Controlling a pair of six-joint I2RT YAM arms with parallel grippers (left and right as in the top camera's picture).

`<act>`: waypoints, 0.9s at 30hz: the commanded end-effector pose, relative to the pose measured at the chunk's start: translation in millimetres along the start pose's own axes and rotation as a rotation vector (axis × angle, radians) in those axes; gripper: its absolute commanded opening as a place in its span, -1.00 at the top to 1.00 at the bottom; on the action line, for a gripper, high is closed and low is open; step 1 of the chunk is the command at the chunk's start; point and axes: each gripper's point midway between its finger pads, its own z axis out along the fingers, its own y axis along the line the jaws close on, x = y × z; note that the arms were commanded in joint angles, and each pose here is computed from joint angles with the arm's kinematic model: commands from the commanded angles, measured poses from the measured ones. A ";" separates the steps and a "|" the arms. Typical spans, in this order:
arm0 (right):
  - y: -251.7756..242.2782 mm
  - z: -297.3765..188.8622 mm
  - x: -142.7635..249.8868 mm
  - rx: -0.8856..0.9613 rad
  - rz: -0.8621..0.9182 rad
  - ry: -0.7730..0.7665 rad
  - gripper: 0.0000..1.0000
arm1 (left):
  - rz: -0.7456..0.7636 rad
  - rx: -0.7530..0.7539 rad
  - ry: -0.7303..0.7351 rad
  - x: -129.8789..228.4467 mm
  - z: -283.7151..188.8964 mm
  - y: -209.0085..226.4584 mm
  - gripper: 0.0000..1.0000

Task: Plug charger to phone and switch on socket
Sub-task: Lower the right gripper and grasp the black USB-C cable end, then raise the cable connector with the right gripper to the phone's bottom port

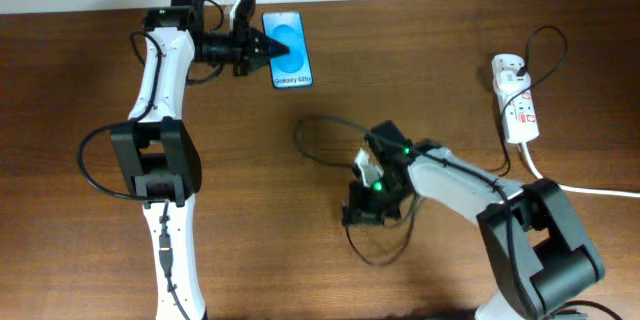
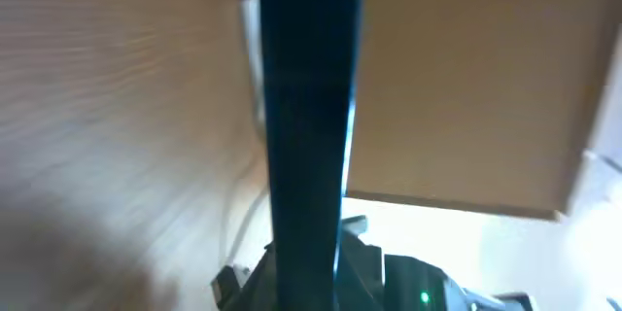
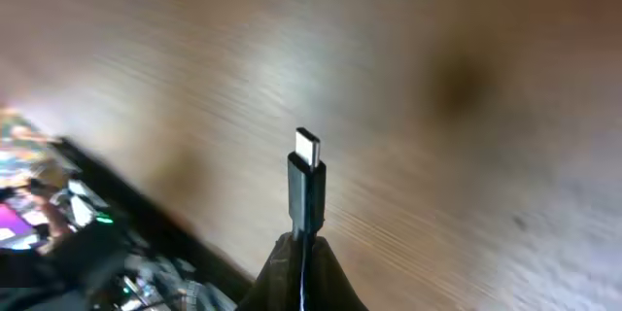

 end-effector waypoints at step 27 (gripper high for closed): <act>194.2 -164.1 -90.2 -0.184 -0.508 -0.497 0.92 | 0.463 0.075 0.016 45.7 -1.7 -158.5 1.00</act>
